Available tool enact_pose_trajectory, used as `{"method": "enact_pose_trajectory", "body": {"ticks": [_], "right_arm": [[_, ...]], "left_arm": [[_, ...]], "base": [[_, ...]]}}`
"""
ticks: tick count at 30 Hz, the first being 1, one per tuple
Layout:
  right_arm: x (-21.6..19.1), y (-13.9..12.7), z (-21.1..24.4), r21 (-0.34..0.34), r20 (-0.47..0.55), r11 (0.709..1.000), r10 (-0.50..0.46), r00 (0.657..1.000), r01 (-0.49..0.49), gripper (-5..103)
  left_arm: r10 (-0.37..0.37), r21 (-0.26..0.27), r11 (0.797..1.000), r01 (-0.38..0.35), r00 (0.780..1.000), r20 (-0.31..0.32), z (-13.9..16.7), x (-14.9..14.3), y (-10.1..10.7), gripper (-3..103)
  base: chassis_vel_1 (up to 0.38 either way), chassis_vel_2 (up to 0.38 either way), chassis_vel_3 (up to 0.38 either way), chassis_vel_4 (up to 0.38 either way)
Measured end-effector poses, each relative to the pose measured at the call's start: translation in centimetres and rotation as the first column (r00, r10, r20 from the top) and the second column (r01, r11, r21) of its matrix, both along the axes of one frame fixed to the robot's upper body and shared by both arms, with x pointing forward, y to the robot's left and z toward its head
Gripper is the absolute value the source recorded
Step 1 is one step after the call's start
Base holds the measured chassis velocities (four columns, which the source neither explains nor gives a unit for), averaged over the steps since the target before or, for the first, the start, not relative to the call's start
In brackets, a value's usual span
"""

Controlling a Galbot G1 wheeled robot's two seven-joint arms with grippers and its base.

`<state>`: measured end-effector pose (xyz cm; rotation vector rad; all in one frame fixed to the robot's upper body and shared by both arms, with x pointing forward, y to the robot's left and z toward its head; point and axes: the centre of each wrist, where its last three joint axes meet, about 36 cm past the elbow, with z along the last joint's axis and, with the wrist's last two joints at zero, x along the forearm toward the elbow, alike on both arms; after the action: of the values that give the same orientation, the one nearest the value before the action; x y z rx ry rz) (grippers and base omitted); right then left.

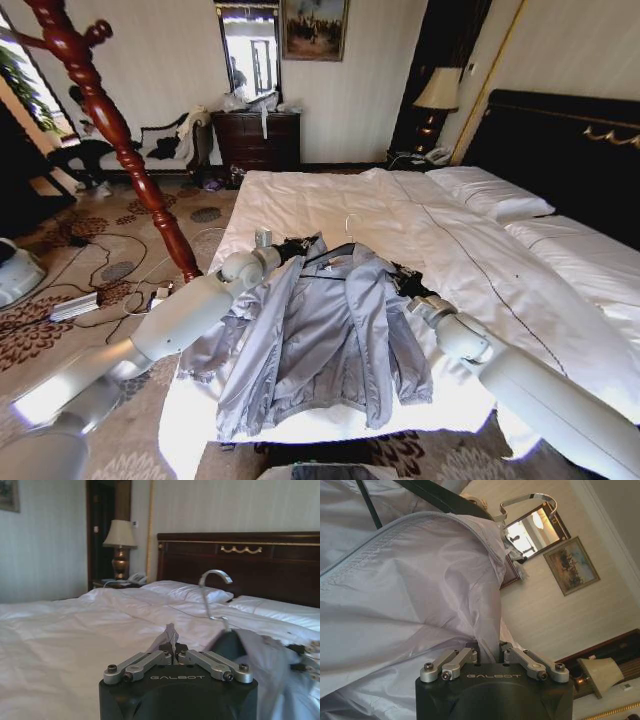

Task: Pick up the clothes from the bed and hang them on the clothes hanger.

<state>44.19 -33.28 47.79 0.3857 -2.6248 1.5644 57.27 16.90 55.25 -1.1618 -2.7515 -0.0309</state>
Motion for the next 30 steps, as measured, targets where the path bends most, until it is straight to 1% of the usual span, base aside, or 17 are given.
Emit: {"method": "enact_pose_trajectory", "body": {"ticks": [3,5,10,15,18,25,30], "right_arm": [[0.2,-0.1,0.4,0.01,-0.009,1.0,-0.003,1.0,0.003,17],[0.3,0.1,0.7,0.017,-0.012,1.0,0.001,1.0,-0.001,17],[0.3,1.3,2.2,0.072,-0.022,0.997,0.032,0.999,-0.031,17],[-0.3,1.6,3.1,0.08,-0.015,0.995,0.063,0.998,-0.062,17],[-0.8,1.6,3.9,0.077,0.0,0.994,0.08,0.997,-0.08,17],[-0.7,1.5,4.2,0.077,0.009,0.994,0.08,0.997,-0.08,17],[-0.5,1.3,3.6,0.085,0.002,0.994,0.063,0.998,-0.063,17]], "left_arm": [[-0.032,0.04,0.999,0.03,0.999,0.036,-0.2,-0.5,-0.7,0],[-0.041,0.046,0.998,0.039,0.998,0.044,-0.1,-0.5,-1.1,0],[-0.084,0.079,0.994,0.077,0.992,0.093,0.5,0.0,-2.8,0],[-0.097,0.083,0.993,0.087,0.989,0.114,1.2,0.5,-3.2,0],[-0.111,0.091,0.991,0.1,0.985,0.132,2.1,0.7,-3.6,0],[-0.142,0.105,0.987,0.126,0.976,0.165,3.4,0.6,-4.5,0],[-0.168,0.111,0.983,0.149,0.968,0.186,4.0,0.0,-5.0,0]], "base": [[0.0,0.0,0.0,0.0],[0.0,0.0,0.0,0.0],[0.0,0.0,0.0,0.0],[0.0,0.0,0.0,0.0],[0.0,0.0,0.0,0.0],[0.0,0.0,0.0,0.0],[0.0,0.0,0.0,0.0]]}}
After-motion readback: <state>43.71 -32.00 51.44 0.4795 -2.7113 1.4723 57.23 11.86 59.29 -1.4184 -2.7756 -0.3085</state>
